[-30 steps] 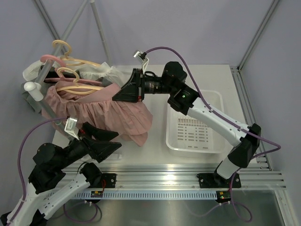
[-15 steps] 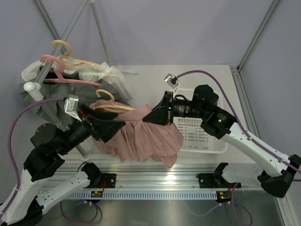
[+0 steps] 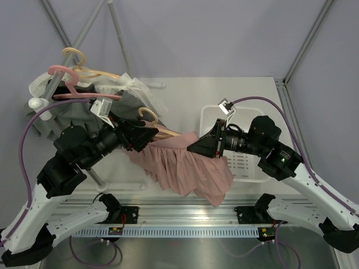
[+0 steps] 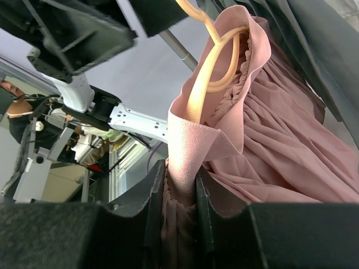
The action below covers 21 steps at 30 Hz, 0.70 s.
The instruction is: Remove the skirt from the hanger
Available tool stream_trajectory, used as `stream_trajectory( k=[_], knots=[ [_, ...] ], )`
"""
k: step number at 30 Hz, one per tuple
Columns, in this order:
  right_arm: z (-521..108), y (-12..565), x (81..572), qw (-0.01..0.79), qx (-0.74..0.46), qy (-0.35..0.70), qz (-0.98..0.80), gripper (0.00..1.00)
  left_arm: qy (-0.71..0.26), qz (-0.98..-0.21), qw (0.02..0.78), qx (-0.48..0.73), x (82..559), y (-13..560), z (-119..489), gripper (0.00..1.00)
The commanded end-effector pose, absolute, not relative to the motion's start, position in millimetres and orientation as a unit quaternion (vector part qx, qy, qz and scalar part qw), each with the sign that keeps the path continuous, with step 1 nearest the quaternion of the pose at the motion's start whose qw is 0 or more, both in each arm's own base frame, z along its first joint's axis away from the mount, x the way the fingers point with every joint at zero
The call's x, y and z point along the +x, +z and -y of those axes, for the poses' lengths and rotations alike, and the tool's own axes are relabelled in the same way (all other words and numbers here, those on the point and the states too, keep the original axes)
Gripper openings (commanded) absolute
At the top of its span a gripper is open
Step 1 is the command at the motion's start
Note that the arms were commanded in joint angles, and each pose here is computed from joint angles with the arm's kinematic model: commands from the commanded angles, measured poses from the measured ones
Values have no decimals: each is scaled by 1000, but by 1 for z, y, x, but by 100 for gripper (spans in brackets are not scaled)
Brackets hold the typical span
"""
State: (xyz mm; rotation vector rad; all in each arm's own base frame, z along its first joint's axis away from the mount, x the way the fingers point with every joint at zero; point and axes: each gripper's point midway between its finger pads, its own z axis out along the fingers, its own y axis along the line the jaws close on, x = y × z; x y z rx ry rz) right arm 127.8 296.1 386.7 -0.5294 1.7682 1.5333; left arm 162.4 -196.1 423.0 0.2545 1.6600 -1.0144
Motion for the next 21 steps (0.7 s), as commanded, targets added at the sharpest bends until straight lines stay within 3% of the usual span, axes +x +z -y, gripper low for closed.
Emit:
stream_trajectory(
  k=[1, 21],
  knots=[
    [-286, 431, 122, 399, -192, 631, -637, 0, -403, -698, 584, 100, 178, 433, 194, 73],
    [-294, 459, 114, 375, -174, 697, -586, 0, -371, -705, 597, 92, 205, 420, 204, 43]
  ],
)
